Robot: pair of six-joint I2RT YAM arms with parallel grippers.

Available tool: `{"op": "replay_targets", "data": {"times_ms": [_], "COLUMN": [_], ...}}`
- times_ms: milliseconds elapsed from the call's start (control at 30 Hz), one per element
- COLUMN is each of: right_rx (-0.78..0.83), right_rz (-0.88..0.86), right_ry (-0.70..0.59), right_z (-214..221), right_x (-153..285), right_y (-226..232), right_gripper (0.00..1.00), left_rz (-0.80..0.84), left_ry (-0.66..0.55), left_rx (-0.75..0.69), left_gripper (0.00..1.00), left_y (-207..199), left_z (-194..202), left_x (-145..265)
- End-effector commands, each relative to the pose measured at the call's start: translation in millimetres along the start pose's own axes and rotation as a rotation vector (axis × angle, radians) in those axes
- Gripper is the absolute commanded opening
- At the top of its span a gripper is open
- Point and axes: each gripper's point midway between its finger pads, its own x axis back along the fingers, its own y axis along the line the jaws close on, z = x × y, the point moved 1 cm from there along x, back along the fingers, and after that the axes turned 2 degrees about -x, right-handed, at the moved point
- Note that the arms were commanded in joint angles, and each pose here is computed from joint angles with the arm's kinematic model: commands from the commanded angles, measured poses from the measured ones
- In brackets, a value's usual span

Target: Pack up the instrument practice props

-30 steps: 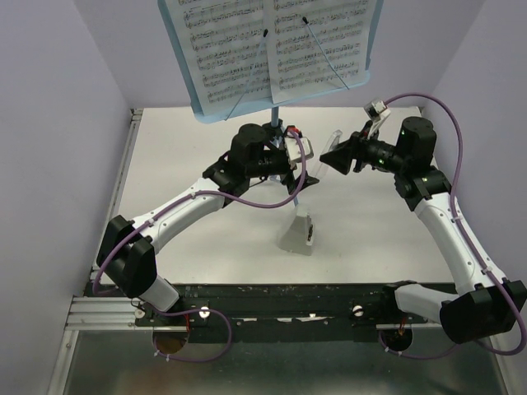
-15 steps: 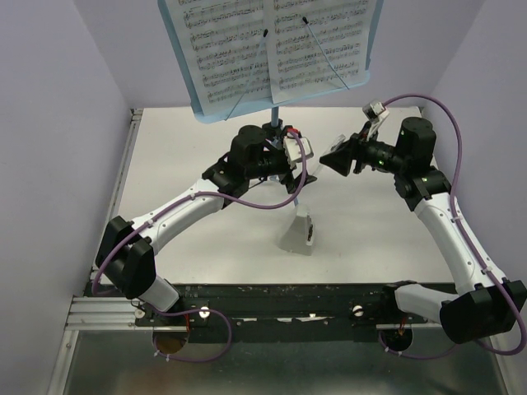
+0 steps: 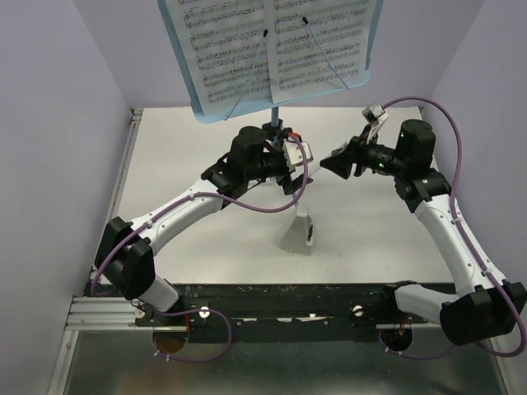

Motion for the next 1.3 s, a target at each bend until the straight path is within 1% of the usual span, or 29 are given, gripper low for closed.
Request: {"op": "replay_targets", "data": {"times_ms": [0,67,167,267,333,500,667,800,933,1033,1267], "right_rx": [0.048,0.111,0.194,0.303,0.354,0.521,0.58,0.621,0.642,0.643,0.656], "right_rz": [0.017,0.005,-0.042,-0.117,-0.137,-0.182,-0.256,-0.313,-0.344,-0.368,-0.343], "right_ry": [-0.005,0.015,0.054,0.076,0.089,0.143,0.206,0.222,0.23,0.24,0.238], "right_z": [-10,-10,-3,11,25,71,112,137,149,153,156], "right_x": [11,15,18,23,26,34,46,48,45,42,28], "right_y": [-6,-9,-6,3,5,6,16,29,35,38,36], "right_gripper": [0.0,0.0,0.0,0.0,0.0,0.0,0.0,0.0,0.0,0.0,0.0], "left_rz": [0.1,0.178,0.299,0.414,0.452,0.466,0.471,0.481,0.505,0.5,0.472], "left_ry": [0.059,0.095,0.129,0.137,0.133,0.148,0.137,0.113,0.119,0.129,0.135], "left_rx": [-0.127,-0.142,-0.105,-0.114,-0.112,-0.103,-0.056,-0.042,-0.112,-0.124,-0.051], "left_gripper": [0.99,0.99,0.99,0.99,0.98,0.98,0.96,0.95,0.93,0.92,0.91], "left_y": [-7,-11,-20,-39,-50,-62,-62,-66,-69,-67,-69], "left_z": [4,10,15,20,26,54,56,52,54,54,53], "left_x": [24,38,60,76,80,78,68,59,49,43,44]}}
